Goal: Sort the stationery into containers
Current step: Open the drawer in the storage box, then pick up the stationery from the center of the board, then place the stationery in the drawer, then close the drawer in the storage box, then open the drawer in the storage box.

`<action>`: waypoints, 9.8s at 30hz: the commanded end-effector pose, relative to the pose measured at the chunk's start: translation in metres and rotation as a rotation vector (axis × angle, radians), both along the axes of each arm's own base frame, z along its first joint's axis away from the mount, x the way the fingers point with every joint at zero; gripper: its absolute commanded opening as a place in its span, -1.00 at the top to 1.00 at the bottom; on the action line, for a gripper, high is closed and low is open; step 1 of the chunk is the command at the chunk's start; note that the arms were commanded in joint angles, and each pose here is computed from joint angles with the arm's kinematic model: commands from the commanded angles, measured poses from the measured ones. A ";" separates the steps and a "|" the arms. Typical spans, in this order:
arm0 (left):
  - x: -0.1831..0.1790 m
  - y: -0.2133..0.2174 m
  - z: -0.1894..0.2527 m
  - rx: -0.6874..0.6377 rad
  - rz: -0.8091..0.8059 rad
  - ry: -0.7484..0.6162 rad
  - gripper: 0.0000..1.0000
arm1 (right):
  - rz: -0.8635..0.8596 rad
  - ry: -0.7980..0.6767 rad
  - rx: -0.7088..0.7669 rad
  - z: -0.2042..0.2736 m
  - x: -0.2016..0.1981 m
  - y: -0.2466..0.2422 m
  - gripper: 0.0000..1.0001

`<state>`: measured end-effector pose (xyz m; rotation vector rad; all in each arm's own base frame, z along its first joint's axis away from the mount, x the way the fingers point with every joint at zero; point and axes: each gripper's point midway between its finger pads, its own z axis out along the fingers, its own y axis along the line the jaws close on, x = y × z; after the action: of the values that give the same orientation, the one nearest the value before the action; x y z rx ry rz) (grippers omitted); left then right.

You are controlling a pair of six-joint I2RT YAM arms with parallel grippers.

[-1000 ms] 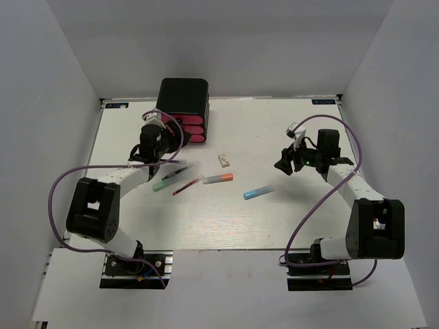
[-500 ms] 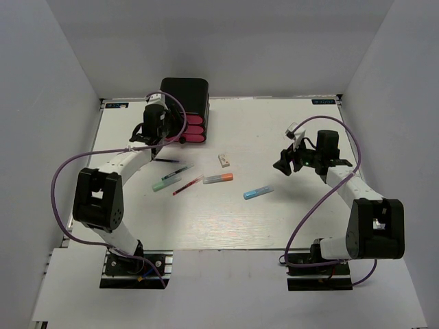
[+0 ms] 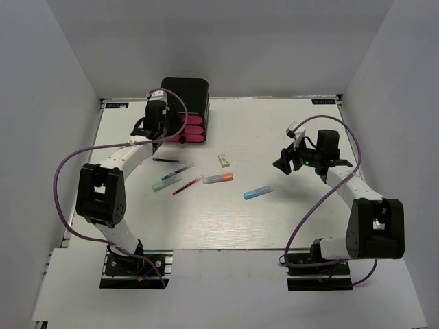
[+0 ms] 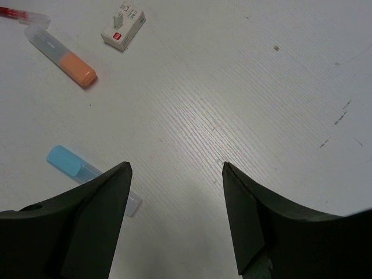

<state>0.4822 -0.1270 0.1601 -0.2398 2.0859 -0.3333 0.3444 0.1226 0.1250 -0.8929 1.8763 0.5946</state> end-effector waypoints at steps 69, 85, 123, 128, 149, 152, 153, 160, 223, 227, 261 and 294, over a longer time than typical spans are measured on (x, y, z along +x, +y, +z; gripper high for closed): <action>-0.110 0.031 0.035 0.023 -0.029 -0.098 -0.79 | 0.029 0.156 -0.029 -0.002 0.055 0.119 -0.48; -0.171 0.053 -0.003 -0.082 0.111 -0.047 -0.79 | -0.238 0.131 -0.232 -0.057 0.090 0.197 -0.50; -0.176 0.051 -0.012 -0.145 0.135 -0.050 -0.79 | 0.426 -0.488 0.084 0.146 0.017 0.267 0.56; -0.177 0.049 -0.012 -0.149 0.127 -0.048 -0.79 | 0.449 -0.595 0.149 0.168 0.043 0.299 0.56; -0.166 0.044 0.000 -0.182 0.124 -0.084 -0.79 | 0.467 -0.655 0.248 0.157 0.094 0.359 0.18; -0.165 0.043 -0.001 -0.191 0.129 -0.082 -0.79 | 0.457 -0.650 0.242 0.153 0.098 0.359 -0.16; -0.164 0.043 0.001 -0.194 0.128 -0.091 -0.79 | 0.454 -0.653 0.241 0.155 0.099 0.357 -0.27; -0.156 0.040 0.008 -0.233 0.138 -0.122 -0.68 | 0.442 -0.665 0.264 0.171 0.094 0.352 -0.53; -0.029 -0.005 0.007 -0.175 -0.019 -0.131 -0.27 | 0.191 -0.316 0.090 0.078 0.029 0.172 0.86; -0.032 -0.003 0.000 -0.167 -0.010 -0.113 -0.30 | 0.193 -0.312 0.085 0.073 0.029 0.171 0.84; 0.035 0.010 -0.025 -0.040 0.064 -0.161 -0.25 | 0.175 -0.312 0.070 0.072 0.033 0.163 0.81; -0.042 -0.008 -0.020 -0.094 -0.095 -0.158 0.55 | 0.271 -0.321 0.064 0.067 0.021 0.171 0.47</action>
<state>0.4405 -0.1192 0.0992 -0.2290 2.0300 -0.4049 0.3719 0.2910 0.1746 -1.0847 1.5450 0.6213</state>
